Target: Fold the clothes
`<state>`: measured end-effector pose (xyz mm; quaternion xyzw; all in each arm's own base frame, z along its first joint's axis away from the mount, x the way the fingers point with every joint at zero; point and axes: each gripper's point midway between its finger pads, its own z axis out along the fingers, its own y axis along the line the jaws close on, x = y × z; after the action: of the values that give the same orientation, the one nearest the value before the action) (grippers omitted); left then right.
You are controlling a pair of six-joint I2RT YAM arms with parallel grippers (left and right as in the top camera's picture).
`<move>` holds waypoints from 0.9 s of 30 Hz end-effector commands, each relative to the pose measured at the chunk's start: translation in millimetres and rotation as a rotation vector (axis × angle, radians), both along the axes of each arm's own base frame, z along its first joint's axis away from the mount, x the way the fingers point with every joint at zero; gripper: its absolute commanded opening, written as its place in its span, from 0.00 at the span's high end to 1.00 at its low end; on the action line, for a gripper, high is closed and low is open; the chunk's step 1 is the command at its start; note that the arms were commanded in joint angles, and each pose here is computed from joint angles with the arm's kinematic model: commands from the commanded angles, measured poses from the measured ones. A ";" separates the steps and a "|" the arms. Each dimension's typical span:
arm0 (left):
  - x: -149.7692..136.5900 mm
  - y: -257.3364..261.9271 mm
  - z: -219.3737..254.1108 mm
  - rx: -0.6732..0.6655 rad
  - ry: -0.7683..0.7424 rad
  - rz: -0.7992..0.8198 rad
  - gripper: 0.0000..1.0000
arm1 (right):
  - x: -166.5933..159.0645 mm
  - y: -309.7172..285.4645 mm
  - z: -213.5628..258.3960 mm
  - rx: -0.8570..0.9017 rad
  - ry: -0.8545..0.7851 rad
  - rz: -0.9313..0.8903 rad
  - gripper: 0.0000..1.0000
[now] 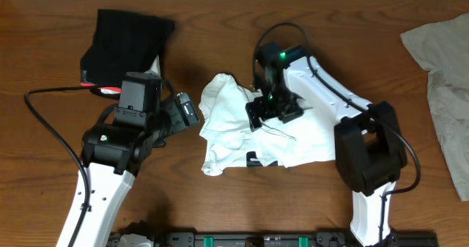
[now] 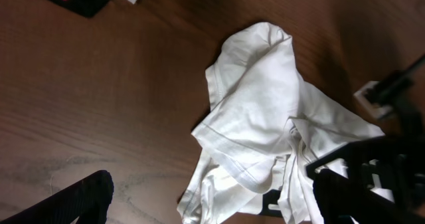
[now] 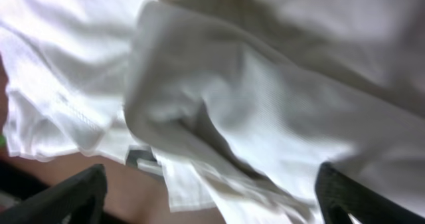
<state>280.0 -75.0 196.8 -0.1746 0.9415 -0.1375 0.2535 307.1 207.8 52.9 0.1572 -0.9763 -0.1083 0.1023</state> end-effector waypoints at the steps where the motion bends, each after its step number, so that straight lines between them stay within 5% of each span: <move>1: -0.1 2.8 -2.7 0.015 0.006 0.003 0.02 | 30.7 -21.5 41.0 0.046 -0.114 -0.027 0.01; 8: 0.0 2.7 -2.6 0.015 0.005 0.004 0.02 | 44.6 -81.3 76.8 0.059 -0.170 -0.107 0.01; 17: 0.0 2.7 -2.6 0.015 0.005 0.003 0.02 | 33.5 -139.8 67.7 0.026 -0.071 -0.258 0.01; 27: -0.1 2.8 -2.7 0.015 0.006 0.004 0.02 | 43.3 -123.7 58.9 0.070 -0.156 -0.074 0.03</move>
<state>280.0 -75.0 196.8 -0.1746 0.9415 -0.1375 0.2535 353.2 71.5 110.5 0.0698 -0.9892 -0.1270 0.0236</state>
